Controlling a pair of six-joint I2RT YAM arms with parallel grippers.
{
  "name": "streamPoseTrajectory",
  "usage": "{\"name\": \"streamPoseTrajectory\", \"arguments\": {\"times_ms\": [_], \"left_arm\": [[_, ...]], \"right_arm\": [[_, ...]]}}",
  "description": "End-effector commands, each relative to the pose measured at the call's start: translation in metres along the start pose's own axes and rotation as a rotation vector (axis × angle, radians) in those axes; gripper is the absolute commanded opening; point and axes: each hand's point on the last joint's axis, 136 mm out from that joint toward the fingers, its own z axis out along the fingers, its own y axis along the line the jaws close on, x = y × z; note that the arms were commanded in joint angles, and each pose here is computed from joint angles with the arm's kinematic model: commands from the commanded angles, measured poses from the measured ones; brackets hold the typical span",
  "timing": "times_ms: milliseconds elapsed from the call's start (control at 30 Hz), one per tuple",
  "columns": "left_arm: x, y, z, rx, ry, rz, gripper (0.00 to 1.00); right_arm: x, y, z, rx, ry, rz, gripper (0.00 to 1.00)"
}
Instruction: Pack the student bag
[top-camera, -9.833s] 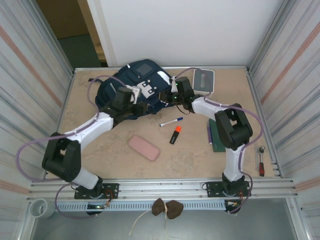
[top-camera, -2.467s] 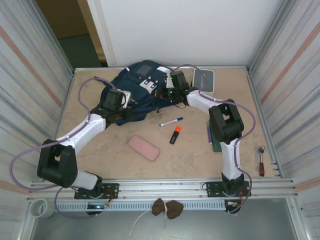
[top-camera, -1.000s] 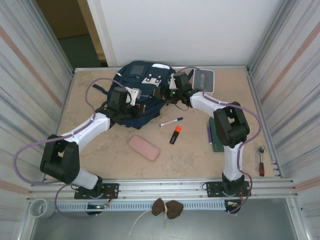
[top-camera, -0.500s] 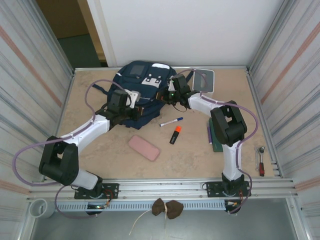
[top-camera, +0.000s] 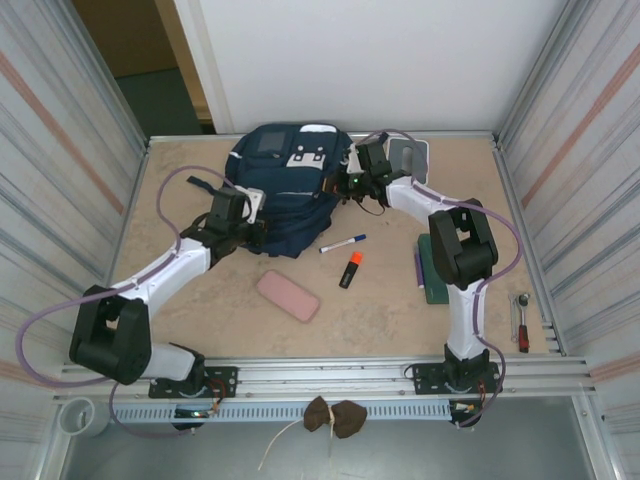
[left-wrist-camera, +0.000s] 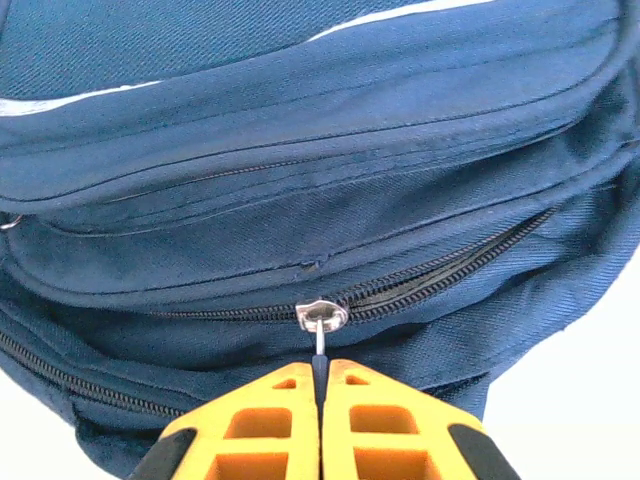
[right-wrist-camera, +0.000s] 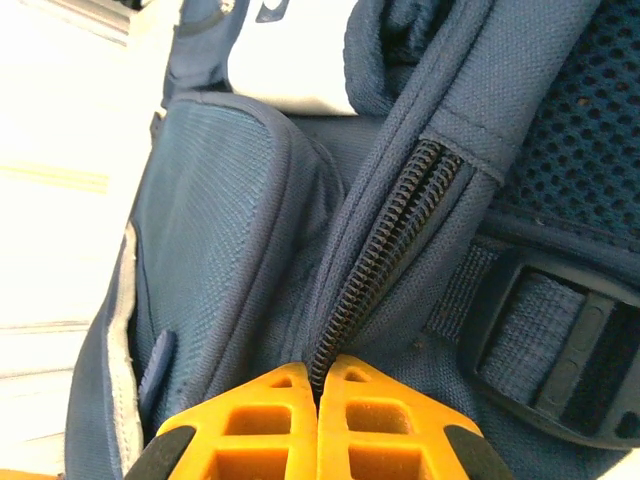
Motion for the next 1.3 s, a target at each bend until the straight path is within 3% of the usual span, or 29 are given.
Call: {"name": "streamPoseTrajectory", "arguments": {"times_ms": [0,267,400,633,733,900,967,1267], "left_arm": [[-0.033,-0.047,-0.022,0.228,-0.125,-0.043,0.00],[-0.057,-0.077,-0.026,0.310,-0.161,-0.014,0.00],[-0.054,-0.077,-0.023,0.305,-0.150,-0.007,0.00],[-0.045,-0.073,-0.018,0.286,-0.126,0.007,0.00],[-0.041,-0.070,-0.017,0.265,-0.120,0.009,0.00],[-0.035,-0.055,-0.018,0.180,-0.111,0.023,0.00],[-0.031,-0.046,-0.018,0.134,-0.107,0.031,0.00],[-0.009,0.004,-0.022,-0.037,-0.073,-0.001,0.00]], "right_arm": [[-0.023,0.012,-0.012,-0.001,-0.020,-0.087,0.13],[0.010,0.016,-0.052,0.044,-0.038,-0.068,0.60],[0.035,0.024,-0.047,0.015,-0.022,-0.051,0.67],[0.060,0.029,-0.020,0.011,0.018,-0.044,0.68],[0.064,0.025,-0.014,0.038,0.020,-0.051,0.62],[0.051,0.014,-0.019,0.071,-0.030,-0.046,0.16],[0.044,0.011,-0.022,0.070,-0.054,-0.039,0.03],[0.010,0.000,-0.042,0.061,-0.141,-0.024,0.00]]}}
